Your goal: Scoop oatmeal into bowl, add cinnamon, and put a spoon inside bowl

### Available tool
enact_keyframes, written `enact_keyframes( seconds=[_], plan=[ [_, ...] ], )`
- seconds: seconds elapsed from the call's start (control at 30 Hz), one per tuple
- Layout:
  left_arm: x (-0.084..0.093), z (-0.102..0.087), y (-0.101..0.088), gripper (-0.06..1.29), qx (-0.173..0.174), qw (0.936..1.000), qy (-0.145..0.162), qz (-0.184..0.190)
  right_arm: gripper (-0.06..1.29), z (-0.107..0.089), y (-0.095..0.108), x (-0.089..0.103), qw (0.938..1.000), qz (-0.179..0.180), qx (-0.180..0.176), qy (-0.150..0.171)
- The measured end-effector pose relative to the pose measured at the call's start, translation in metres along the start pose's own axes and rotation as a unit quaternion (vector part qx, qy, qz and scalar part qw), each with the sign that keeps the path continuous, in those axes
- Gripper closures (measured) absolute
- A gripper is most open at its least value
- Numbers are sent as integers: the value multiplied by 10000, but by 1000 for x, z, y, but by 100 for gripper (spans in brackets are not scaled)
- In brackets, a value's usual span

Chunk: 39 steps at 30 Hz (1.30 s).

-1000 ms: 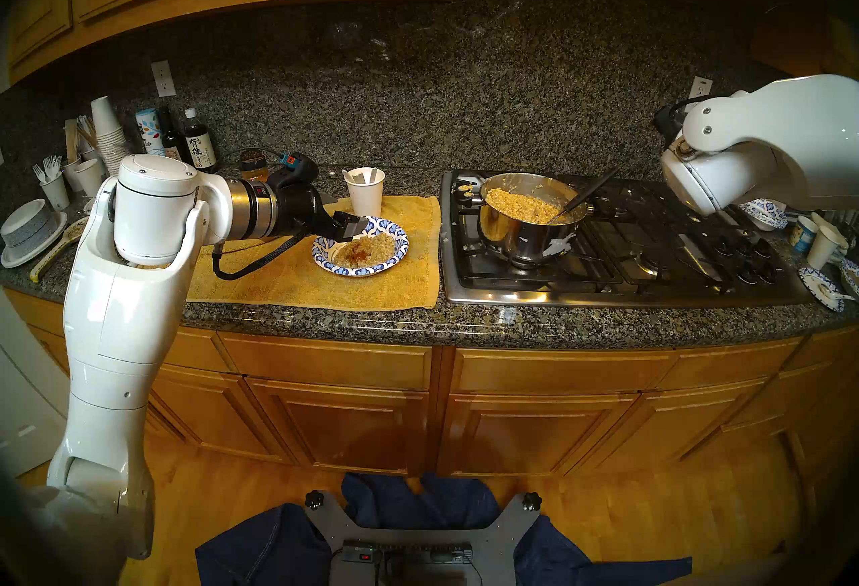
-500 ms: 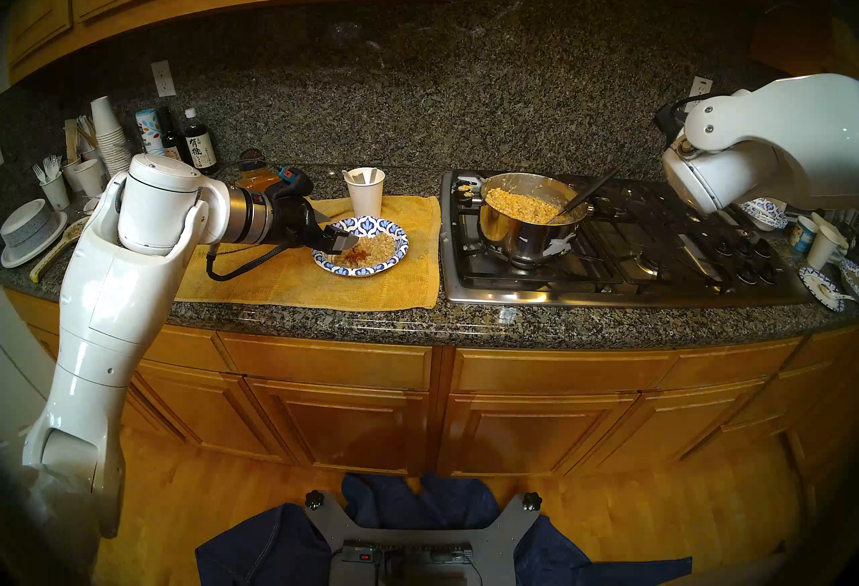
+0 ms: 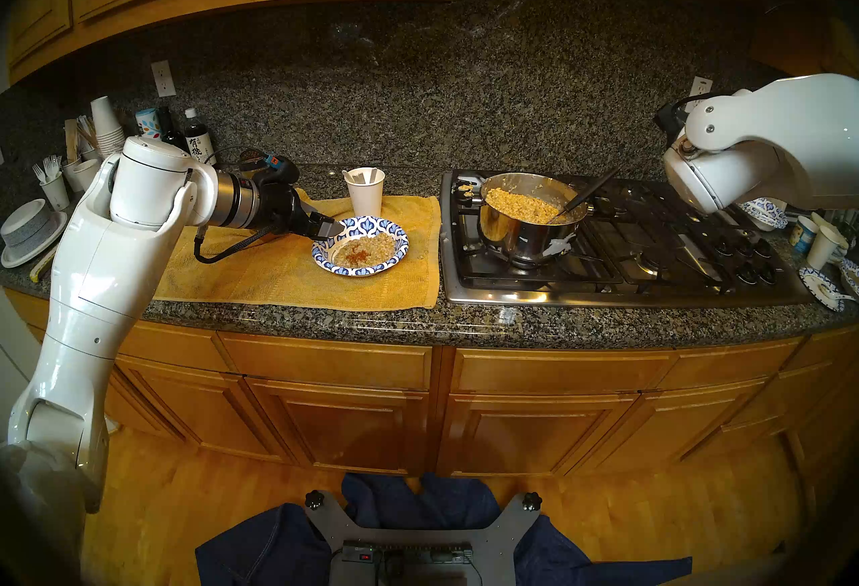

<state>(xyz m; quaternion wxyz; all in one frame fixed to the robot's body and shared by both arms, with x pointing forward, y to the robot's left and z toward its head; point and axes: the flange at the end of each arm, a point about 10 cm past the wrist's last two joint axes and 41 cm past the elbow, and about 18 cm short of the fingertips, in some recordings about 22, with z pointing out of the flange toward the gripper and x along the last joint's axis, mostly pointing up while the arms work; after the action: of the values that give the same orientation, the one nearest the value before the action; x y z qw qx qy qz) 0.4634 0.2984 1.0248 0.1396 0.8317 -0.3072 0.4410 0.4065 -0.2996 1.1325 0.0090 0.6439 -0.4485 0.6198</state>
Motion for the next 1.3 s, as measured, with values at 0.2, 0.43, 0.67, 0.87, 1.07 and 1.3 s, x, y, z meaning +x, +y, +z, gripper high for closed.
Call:
enact_keyframes(
  seconds=[0.2,0.43,0.67,0.87,1.07,1.3],
  plan=[
    [1,6,-9,0,-53,9999,-57,-131,-1,0,0,0,10000,0,5,4],
    [9,1,-23,0,32,9997,19,-239,-1,0,0,0,10000,-1,6,6],
    [17,-3,-35,0,85,9993,102,-338,-1,0,0,1,10000,-2,8,7],
    [26,-1,-40,0,48,9989,197,-417,-1,0,0,1,10000,-2,12,8],
    [37,3,-43,0,9,9986,279,-460,-1,0,0,1,10000,-3,15,9],
    [49,6,-45,0,-20,9982,361,-482,-1,0,1,1,10000,-5,19,10]
  ],
)
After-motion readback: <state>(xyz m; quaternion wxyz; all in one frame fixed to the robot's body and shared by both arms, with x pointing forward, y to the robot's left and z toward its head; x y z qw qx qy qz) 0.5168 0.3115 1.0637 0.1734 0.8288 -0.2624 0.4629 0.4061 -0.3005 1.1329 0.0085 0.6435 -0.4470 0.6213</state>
